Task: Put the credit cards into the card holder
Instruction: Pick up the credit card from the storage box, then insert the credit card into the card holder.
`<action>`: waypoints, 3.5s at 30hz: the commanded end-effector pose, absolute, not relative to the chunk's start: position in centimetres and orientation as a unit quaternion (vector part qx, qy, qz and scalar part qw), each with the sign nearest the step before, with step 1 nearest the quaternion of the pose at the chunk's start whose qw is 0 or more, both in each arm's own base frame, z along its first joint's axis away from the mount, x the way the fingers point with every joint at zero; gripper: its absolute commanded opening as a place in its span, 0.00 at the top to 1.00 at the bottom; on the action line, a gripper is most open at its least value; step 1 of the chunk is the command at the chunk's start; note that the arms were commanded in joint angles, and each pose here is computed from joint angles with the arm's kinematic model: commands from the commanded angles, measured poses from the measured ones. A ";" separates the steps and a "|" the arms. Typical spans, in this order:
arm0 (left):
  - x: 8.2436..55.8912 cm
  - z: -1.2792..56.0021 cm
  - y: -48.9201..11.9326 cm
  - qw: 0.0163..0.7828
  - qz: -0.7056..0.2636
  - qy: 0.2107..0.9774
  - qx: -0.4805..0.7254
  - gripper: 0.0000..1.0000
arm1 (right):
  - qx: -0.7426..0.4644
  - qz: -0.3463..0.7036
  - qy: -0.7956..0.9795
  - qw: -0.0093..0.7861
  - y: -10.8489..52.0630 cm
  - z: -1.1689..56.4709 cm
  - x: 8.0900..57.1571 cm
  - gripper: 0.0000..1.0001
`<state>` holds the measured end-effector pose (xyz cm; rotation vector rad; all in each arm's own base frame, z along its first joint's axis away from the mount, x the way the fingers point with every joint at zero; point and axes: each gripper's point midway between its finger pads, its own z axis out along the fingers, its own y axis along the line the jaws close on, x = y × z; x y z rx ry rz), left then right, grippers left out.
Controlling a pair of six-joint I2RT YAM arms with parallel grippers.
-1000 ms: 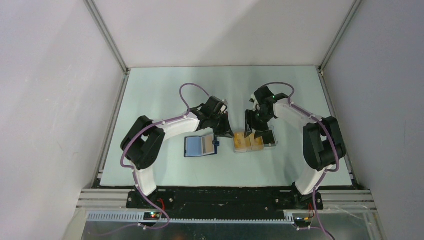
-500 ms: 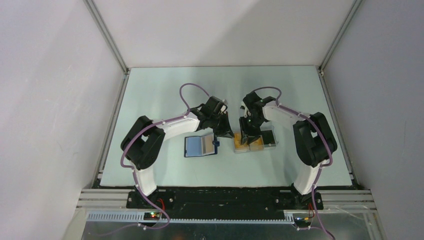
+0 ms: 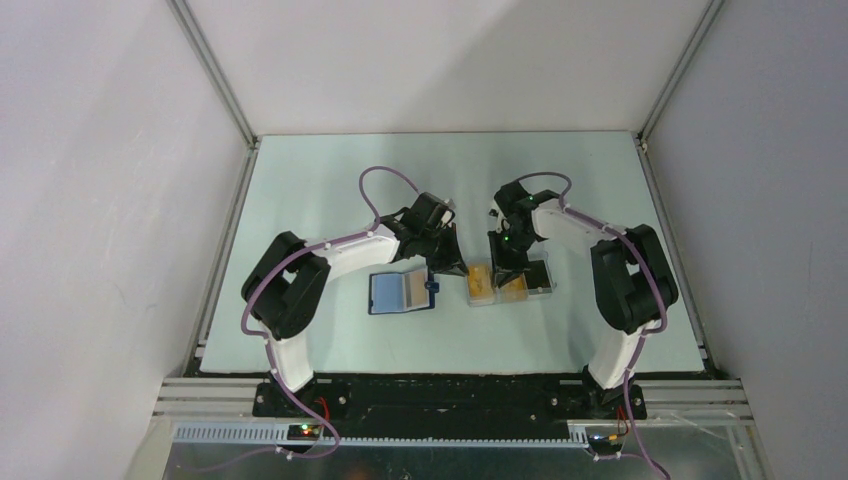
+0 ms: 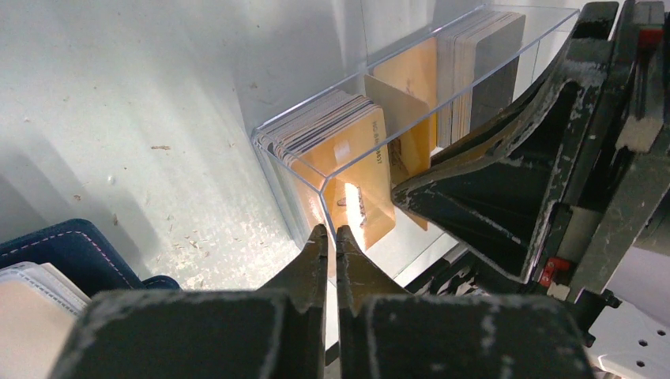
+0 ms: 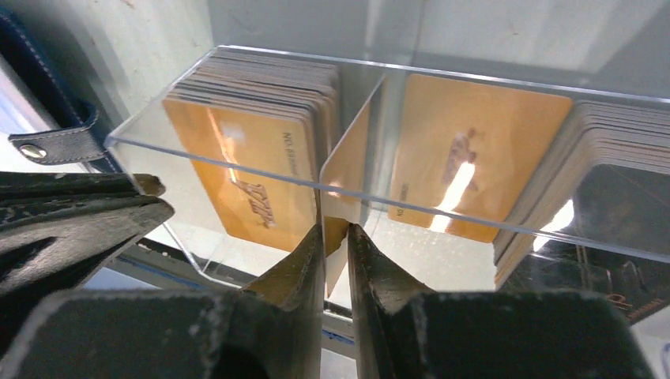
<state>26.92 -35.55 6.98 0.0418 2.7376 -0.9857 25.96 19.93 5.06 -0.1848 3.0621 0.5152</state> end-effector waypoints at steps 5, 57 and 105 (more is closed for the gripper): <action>25.8 4.5 -35.4 0.101 -0.306 0.946 0.024 1.00 | -0.051 0.129 0.990 0.036 17.5 5.4 27.0 0.81; 24.0 4.9 -11.3 0.192 -0.173 0.947 -0.191 0.47 | -0.186 0.448 0.873 0.051 39.9 14.6 23.9 1.00; 25.6 -0.5 -12.9 0.116 -0.136 0.973 -0.145 0.65 | -0.152 0.426 0.891 -0.047 38.3 3.6 23.5 1.00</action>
